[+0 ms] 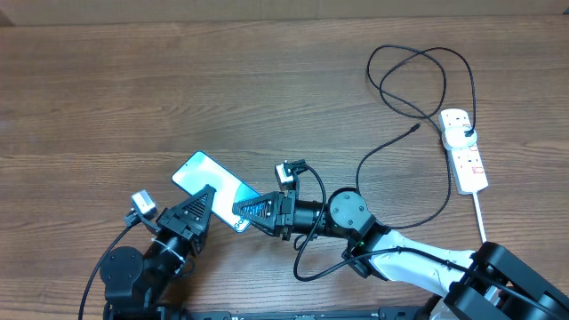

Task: Plug charger to phone and switch on socket
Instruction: 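Open the right gripper, leaving the phone in the left gripper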

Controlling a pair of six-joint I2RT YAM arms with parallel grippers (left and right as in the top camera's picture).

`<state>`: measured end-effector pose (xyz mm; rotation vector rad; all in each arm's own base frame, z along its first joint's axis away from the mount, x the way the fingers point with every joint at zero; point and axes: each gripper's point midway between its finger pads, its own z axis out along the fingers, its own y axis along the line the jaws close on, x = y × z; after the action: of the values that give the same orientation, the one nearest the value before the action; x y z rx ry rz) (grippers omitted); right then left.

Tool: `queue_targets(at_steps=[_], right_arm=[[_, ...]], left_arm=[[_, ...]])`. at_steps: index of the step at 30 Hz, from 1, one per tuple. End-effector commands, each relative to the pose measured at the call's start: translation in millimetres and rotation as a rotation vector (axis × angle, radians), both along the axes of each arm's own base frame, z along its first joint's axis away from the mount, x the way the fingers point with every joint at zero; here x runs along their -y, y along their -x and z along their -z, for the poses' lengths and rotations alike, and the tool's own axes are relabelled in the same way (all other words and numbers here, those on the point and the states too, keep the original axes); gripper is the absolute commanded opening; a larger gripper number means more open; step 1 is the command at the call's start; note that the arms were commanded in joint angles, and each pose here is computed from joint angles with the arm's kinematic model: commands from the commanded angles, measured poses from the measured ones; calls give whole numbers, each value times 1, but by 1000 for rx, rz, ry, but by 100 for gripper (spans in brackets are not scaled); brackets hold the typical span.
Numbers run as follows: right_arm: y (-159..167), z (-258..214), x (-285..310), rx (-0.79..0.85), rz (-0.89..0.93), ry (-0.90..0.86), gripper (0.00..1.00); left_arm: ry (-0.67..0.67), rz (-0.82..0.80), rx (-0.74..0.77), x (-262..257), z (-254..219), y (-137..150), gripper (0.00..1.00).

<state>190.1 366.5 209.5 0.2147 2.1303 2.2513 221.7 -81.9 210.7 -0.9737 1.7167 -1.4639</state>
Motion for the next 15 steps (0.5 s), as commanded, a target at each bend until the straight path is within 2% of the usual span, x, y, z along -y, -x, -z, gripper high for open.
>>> queue_targets(at_steps=[1, 6, 12, 15], right_arm=[[15, 0, -4, 15, -61, 16, 6], [16, 18, -4, -43, -64, 81, 23], [16, 33, -3, -85, -64, 135, 35], [13, 35, -1, 15, -56, 152, 46]], left_arm=[[-5, 10, -1, 1, -1, 2, 4], [-5, 9, -31, 1, 6, 3, 4], [-42, 5, -42, -1, 13, 3, 4], [-79, 13, -82, -1, 26, 3, 4]])
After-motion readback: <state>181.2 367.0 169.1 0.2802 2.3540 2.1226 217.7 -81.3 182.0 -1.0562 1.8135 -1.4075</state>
